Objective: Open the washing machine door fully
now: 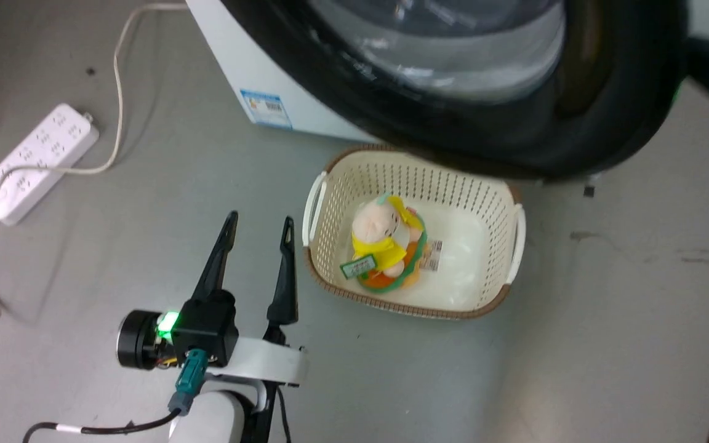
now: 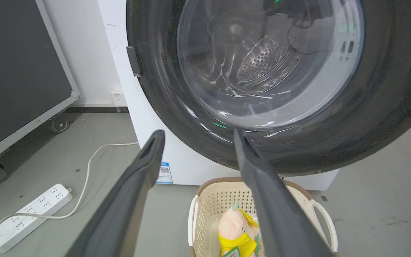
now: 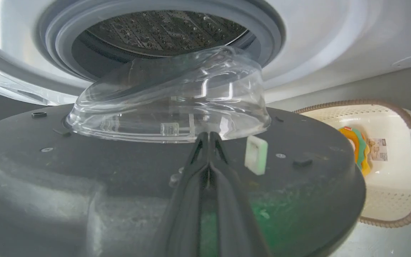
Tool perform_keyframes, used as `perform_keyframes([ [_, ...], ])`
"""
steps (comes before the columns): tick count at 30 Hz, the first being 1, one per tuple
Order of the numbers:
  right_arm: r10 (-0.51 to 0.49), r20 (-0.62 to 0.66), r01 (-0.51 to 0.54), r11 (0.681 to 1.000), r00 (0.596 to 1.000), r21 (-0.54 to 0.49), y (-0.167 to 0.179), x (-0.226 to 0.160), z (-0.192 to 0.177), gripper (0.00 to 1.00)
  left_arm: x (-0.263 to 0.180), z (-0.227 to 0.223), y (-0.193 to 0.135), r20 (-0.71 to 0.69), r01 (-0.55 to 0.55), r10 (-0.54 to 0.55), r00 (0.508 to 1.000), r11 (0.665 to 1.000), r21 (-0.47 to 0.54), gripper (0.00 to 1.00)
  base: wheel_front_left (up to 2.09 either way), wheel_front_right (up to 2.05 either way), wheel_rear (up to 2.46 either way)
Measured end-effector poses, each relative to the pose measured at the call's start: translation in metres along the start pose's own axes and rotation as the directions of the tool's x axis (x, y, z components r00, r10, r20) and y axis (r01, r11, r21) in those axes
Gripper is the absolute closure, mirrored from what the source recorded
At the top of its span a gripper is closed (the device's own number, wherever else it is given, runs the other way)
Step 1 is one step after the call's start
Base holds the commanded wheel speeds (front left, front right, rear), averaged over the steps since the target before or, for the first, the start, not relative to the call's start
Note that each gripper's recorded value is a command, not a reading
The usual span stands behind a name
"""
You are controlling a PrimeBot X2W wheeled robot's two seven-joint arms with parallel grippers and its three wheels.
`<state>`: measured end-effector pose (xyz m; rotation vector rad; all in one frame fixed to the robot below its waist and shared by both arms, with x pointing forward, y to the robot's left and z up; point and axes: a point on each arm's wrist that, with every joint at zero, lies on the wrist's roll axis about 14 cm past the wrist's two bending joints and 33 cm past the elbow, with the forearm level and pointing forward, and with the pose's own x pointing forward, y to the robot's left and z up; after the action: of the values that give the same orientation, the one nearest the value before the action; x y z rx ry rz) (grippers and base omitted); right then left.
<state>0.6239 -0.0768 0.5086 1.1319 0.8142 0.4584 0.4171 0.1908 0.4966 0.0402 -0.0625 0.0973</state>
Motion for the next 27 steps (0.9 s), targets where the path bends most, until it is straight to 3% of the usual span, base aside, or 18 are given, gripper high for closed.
perform_keyframes([
  [14,0.089,-0.199,-0.098,0.995,0.976,-0.036,0.012,-0.038,-0.119,1.0,-0.04,0.016,0.005,0.019,0.008,-0.008,1.0,1.0,-0.023,0.0,0.0,0.0,0.0],
  [27,0.163,-0.353,-0.198,0.978,0.921,-0.068,0.02,-0.06,-0.207,1.0,-0.067,0.025,0.015,0.04,-0.014,0.016,0.999,0.999,-0.035,0.0,0.0,0.0,0.0],
])
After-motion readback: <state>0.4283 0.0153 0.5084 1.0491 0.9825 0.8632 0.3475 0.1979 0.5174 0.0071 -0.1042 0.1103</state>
